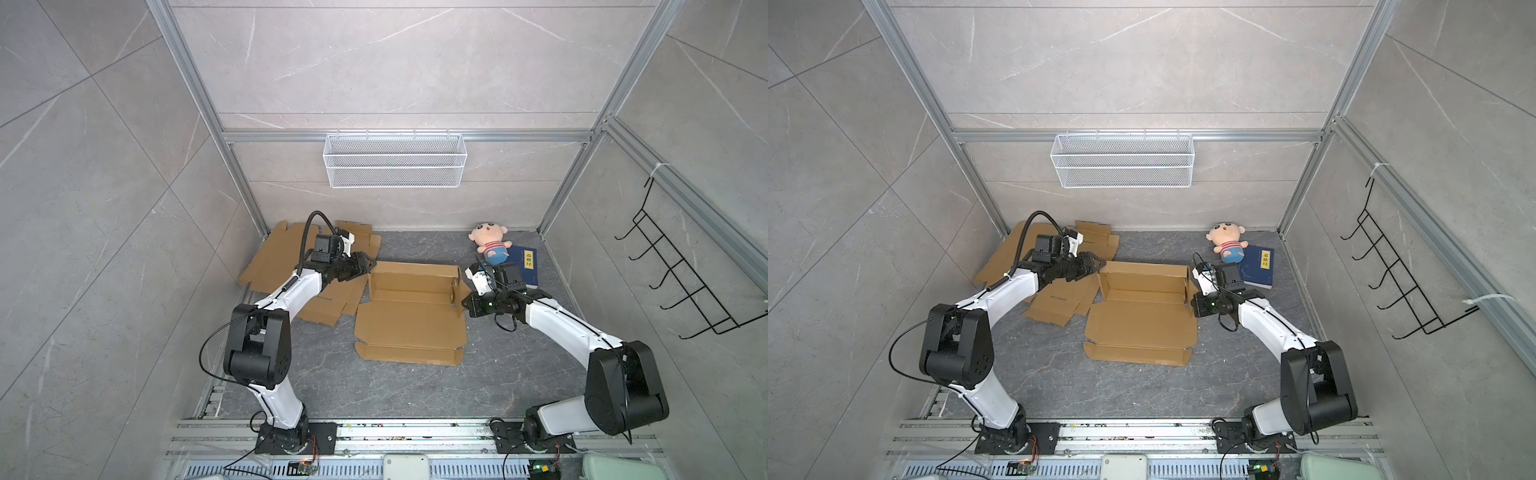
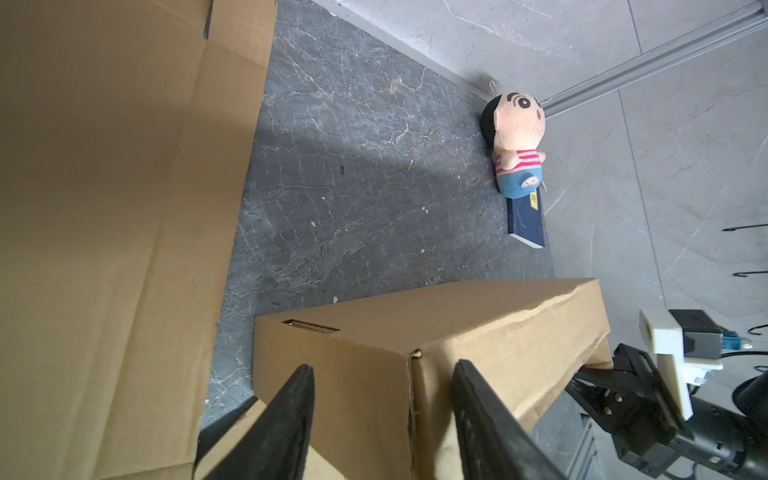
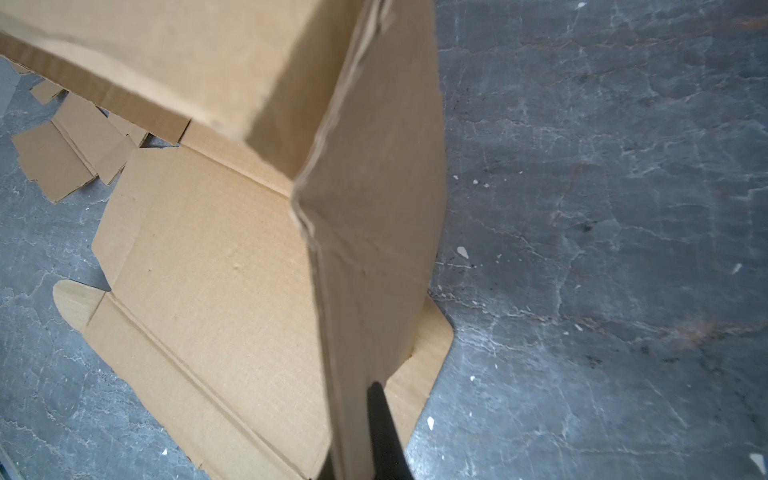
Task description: Fold the paper box
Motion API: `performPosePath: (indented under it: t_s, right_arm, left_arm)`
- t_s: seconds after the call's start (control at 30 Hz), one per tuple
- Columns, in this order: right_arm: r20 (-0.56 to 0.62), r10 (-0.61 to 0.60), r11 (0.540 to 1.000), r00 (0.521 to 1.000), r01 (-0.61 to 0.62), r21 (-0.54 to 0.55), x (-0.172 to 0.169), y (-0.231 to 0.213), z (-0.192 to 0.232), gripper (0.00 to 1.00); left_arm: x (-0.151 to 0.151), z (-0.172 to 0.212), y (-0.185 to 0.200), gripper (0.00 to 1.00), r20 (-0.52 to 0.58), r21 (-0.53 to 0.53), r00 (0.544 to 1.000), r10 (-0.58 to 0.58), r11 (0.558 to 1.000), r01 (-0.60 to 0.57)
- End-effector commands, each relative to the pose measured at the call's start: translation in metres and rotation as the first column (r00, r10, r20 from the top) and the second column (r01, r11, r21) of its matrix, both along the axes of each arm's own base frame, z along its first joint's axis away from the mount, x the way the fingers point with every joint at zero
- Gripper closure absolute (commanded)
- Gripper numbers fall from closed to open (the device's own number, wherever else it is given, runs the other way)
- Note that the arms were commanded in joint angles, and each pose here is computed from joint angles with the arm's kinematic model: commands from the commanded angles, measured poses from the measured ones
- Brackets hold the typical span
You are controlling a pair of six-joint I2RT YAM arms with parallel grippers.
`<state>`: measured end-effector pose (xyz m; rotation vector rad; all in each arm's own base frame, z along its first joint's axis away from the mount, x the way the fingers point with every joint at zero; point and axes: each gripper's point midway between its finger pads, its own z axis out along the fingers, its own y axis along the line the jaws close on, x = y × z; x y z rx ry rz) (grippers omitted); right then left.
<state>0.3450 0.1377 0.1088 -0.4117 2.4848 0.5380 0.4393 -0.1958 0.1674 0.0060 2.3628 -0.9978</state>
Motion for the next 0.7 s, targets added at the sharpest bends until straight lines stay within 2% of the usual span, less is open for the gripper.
performPosePath:
  t_s: [0.0, 0.13, 0.37, 0.5, 0.67]
  right_arm:
    - [-0.138, -0.01, 0.999, 0.99, 0.003, -0.051, -0.021, -0.006, -0.027, 0.98]
    - [-0.138, -0.008, 0.999, 0.99, 0.004, -0.033, -0.021, -0.003, -0.024, 0.91]
    - [-0.088, 0.017, 0.999, 0.996, -0.013, 0.043, -0.015, 0.006, 0.006, 0.62]
    - [-0.055, 0.005, 0.994, 0.998, 0.001, 0.112, -0.01, 0.001, 0.03, 0.51]
    - [-0.001, -0.015, 0.968, 1.0, 0.014, 0.25, 0.0, -0.001, 0.069, 0.42]
  left_arm:
    - [-0.004, -0.006, -0.001, 0.52, -0.009, 0.0, 1.0, -0.02, 1.0, 0.02]
    - [-0.007, -0.013, 0.0, 0.54, -0.021, 0.005, 1.0, -0.014, 1.0, 0.015]
    - [-0.006, -0.013, 0.0, 0.54, -0.022, 0.003, 1.0, -0.015, 1.0, 0.015]
    - [-0.006, -0.014, 0.0, 0.54, -0.02, 0.006, 1.0, -0.017, 1.0, 0.017]
    - [-0.005, -0.015, 0.0, 0.54, -0.022, 0.007, 1.0, -0.017, 1.0, 0.017]
